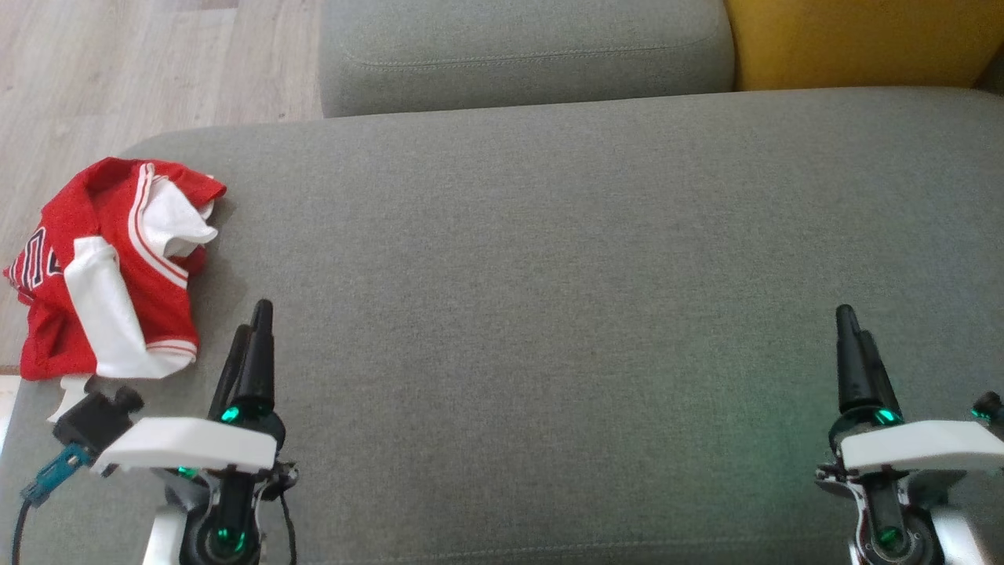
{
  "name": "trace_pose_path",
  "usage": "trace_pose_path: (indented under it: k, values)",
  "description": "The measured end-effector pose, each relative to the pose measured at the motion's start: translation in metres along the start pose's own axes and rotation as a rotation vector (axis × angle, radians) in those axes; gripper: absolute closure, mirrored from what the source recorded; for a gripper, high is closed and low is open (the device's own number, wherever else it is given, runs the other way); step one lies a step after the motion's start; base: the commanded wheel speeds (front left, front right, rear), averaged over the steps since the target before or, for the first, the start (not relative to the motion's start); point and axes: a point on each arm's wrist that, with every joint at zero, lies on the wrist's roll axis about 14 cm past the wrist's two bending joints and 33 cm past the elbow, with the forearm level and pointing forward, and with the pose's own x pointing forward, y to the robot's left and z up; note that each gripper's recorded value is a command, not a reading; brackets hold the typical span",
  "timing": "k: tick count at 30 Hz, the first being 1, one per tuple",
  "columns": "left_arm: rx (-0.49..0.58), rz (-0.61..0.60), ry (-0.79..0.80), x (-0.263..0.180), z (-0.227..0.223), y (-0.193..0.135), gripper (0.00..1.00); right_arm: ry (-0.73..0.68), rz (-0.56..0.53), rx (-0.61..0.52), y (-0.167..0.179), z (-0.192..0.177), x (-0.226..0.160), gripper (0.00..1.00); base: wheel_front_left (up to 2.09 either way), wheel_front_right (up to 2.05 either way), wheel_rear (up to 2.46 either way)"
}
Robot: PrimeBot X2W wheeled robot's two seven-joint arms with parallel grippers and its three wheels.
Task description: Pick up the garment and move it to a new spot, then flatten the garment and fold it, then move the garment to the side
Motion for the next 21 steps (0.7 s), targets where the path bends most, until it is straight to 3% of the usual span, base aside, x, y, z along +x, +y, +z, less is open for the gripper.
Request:
trace_pose_path:
  k: [21]
  values:
    - [0.322, -0.070, 0.009, 0.002, -0.008, -0.016, 0.00, 0.024, 0.042, -0.296, 0.012, -0.006, -0.001, 0.00, 0.00, 0.00, 0.00]
